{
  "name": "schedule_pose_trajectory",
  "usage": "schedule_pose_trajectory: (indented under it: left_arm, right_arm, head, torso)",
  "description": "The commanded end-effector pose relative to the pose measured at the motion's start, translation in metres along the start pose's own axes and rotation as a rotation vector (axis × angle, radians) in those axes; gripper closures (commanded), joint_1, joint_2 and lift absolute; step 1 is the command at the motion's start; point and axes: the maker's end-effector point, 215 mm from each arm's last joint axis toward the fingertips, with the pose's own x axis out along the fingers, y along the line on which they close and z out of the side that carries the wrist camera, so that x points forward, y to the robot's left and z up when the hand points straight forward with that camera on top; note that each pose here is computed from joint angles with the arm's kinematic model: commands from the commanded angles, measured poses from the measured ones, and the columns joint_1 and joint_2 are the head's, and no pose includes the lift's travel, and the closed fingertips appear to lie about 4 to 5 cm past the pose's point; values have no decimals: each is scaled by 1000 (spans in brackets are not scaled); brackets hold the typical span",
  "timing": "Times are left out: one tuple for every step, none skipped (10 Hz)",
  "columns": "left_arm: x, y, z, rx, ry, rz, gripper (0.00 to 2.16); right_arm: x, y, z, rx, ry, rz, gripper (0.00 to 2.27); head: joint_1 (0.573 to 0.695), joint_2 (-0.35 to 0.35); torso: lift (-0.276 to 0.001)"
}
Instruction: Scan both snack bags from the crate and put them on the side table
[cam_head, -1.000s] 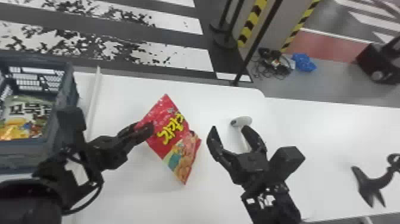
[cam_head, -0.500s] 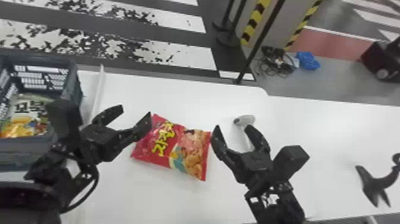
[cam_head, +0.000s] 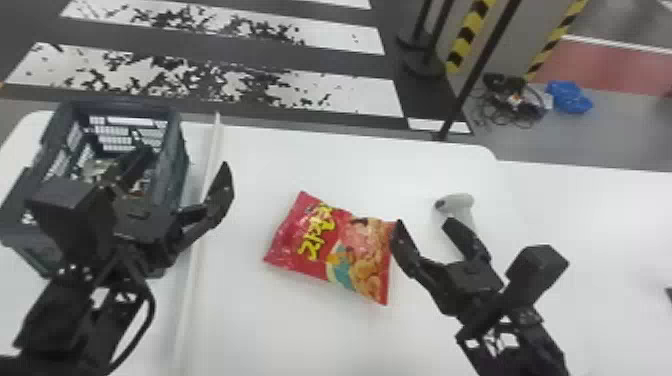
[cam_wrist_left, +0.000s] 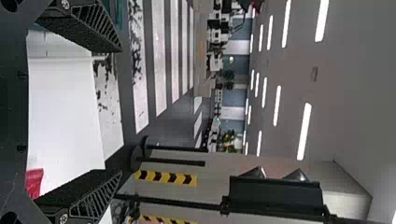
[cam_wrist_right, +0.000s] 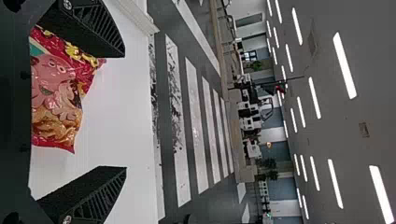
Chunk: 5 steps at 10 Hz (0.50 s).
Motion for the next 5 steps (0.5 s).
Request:
schedule_pose_trajectory:
  left_arm:
    - [-20,29,6,23,-16,60,76]
    - [-35,45,12,30,-33,91,76]
    - [-48,56,20,41,-55,120,76]
    - [-55,64,23,50,-64,143,76]
    - [-62,71,22,55,-56,158,76]
  right_arm:
    - [10,-2,-20,33,79,25,63]
    - [17,-6,-28,47,110,31,63]
    - [24,-10,-42,64,159,38,63]
    - [33,-16,-49,84,189,47,63]
    - [41,-26,-60,120,243,51,63]
  head:
    - [695,-153]
    - [695,-114]
    - [695,-82]
    - [695,-70]
    - [695,-48]
  torso:
    - [-87]
    - [-87]
    - [-87]
    - [-87]
    - [-87]
